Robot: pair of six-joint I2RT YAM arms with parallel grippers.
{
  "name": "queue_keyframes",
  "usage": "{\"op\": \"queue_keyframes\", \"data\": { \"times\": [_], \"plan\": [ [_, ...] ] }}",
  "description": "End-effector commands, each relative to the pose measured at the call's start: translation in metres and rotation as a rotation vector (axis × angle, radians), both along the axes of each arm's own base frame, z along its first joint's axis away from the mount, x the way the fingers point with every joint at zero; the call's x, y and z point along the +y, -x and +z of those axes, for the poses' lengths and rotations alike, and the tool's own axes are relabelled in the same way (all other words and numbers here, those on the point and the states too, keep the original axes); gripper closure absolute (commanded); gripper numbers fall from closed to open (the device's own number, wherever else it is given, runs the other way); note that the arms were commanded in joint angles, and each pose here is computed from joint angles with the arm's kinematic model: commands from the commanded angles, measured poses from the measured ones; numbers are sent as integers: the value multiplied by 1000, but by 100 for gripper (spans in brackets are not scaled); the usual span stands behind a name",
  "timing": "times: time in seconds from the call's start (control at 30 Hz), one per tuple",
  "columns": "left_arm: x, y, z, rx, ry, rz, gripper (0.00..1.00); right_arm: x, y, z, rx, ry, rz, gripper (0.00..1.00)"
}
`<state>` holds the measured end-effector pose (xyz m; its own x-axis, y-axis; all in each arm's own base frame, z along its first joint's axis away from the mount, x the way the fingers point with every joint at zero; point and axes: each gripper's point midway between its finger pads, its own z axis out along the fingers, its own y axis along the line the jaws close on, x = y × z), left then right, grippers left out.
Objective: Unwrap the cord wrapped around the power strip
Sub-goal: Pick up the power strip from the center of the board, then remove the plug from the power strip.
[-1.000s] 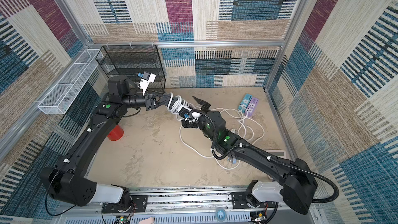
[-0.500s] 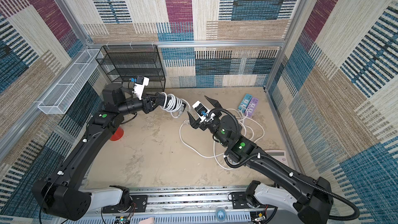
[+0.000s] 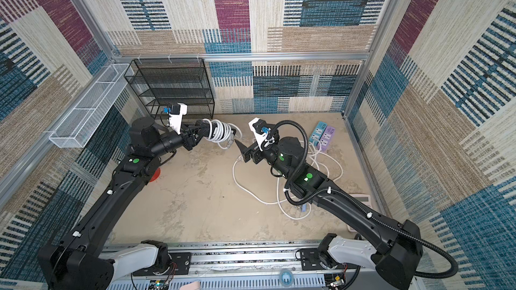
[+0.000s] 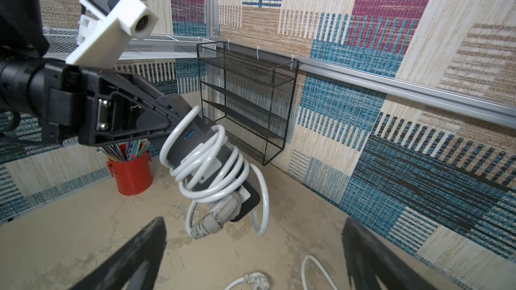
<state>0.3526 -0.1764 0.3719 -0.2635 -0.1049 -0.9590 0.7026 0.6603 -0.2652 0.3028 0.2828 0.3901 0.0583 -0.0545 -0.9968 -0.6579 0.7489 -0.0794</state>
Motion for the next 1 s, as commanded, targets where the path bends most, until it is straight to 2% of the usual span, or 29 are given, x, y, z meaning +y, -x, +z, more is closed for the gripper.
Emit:
{"op": "queue_keyframes", "data": {
  "times": [0.0,0.2,0.3,0.6,0.77,0.97],
  "plan": [
    [7,0,37,-160,73,50,100,11,1,4,65,-67,51,1],
    [17,3,45,-223,105,113,100,31,-1,-12,167,-83,125,15],
    [19,7,50,-245,131,116,100,37,-2,-21,200,-83,141,25],
    [23,17,66,-290,259,87,100,59,-10,-19,225,-115,202,38],
    [24,23,74,-327,284,72,100,66,-16,-16,228,-139,220,46],
    [20,27,75,-340,299,25,100,69,-21,-9,216,-166,232,51]
  ]
}}
